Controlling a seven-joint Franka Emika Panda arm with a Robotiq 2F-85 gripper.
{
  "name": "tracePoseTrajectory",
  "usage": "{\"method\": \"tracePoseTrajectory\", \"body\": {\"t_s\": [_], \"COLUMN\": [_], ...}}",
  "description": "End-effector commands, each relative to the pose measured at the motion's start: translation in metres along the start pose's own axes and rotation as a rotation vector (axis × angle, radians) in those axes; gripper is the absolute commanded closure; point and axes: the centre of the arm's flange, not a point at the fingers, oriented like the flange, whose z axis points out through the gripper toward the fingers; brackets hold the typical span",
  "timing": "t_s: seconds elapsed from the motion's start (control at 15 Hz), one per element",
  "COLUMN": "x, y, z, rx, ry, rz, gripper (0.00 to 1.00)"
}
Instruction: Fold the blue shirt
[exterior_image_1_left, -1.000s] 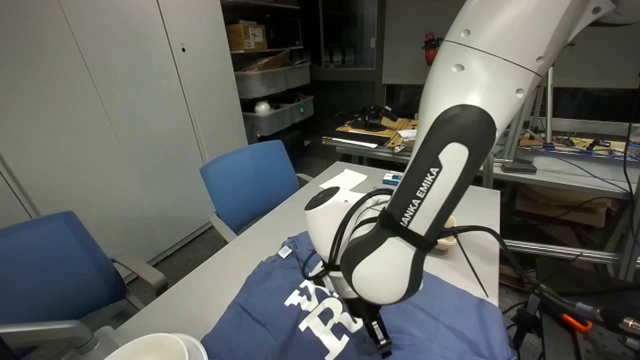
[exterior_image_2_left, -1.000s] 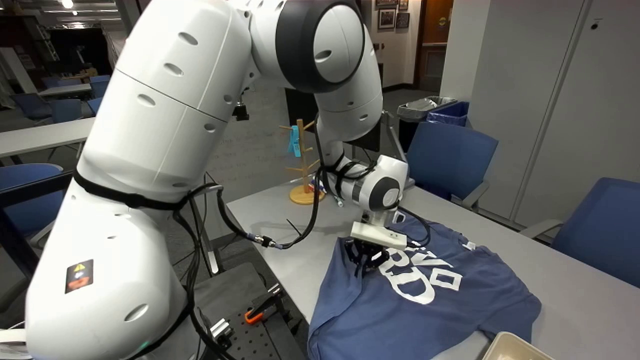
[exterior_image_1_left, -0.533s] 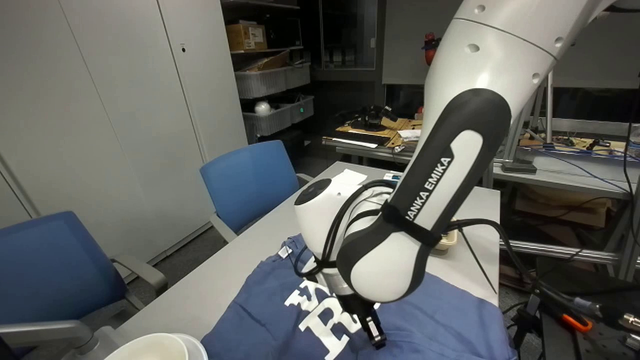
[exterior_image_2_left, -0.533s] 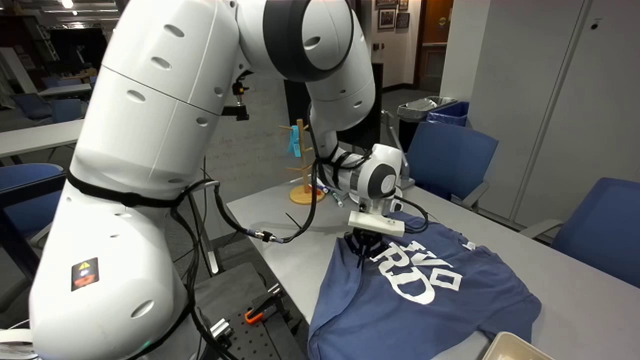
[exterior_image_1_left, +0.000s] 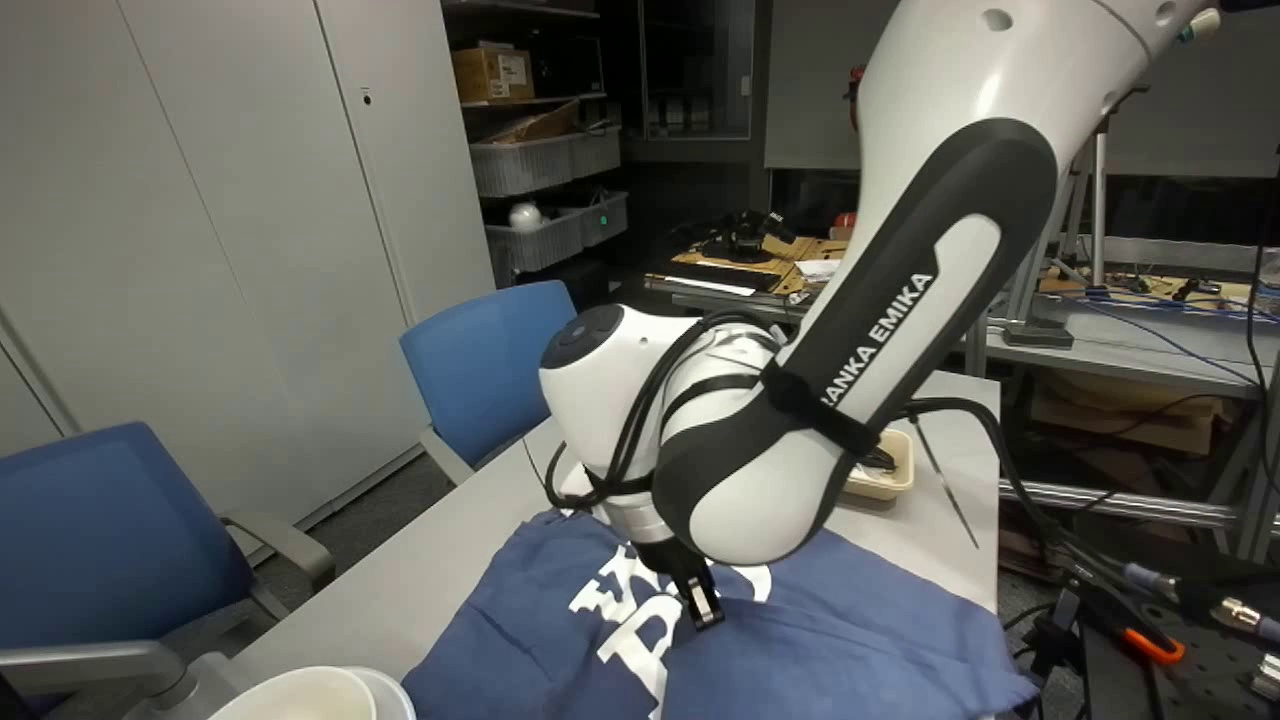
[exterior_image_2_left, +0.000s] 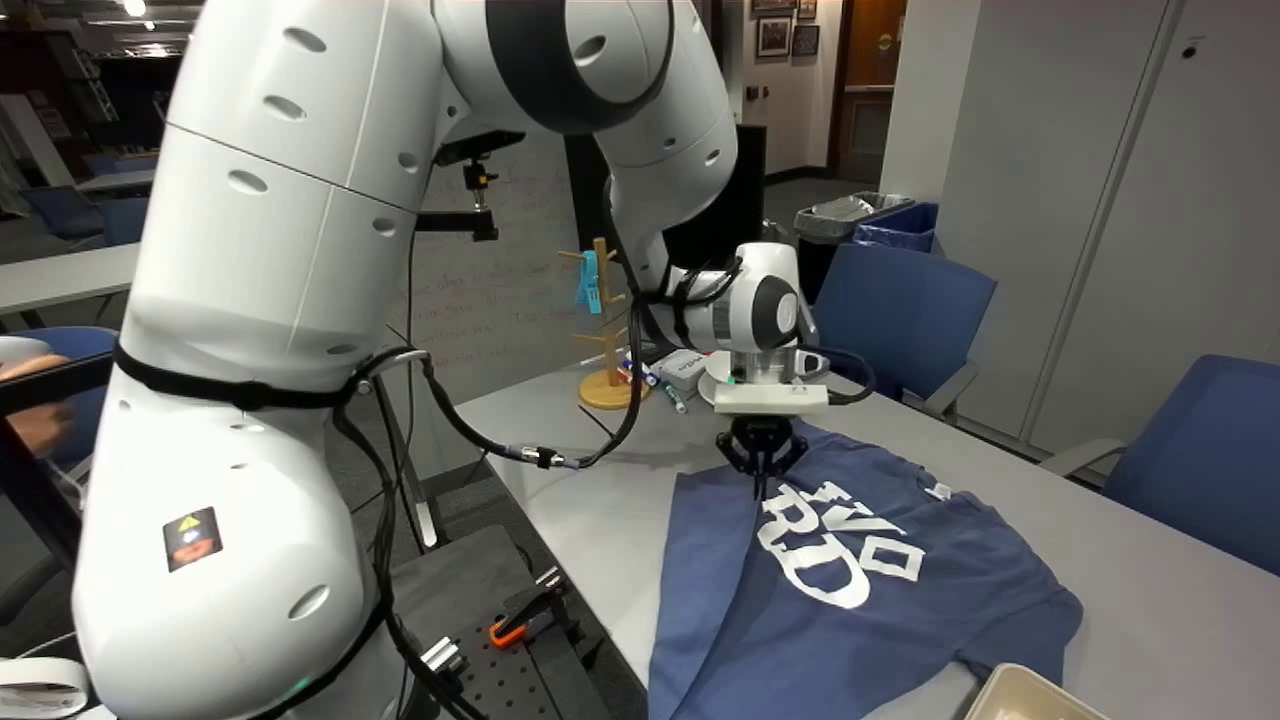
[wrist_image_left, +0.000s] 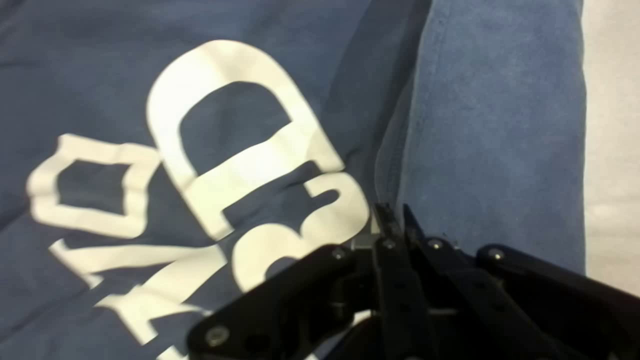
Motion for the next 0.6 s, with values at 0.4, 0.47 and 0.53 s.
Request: {"method": "tracePoseTrajectory", "body": {"t_s": [0.4,0.47,0.53], "x": [0.108,0.120,0.129], "y": [0.032,0.039,0.044], "z": [-0.085,-0.081,-0.076], "rx": [-0.499,-0.519,-0.535], "ry": [0.147,0.163,0.172], "rz": [0.085,0.114,0.140], "gripper": [0.99,0.99,0.99]}}
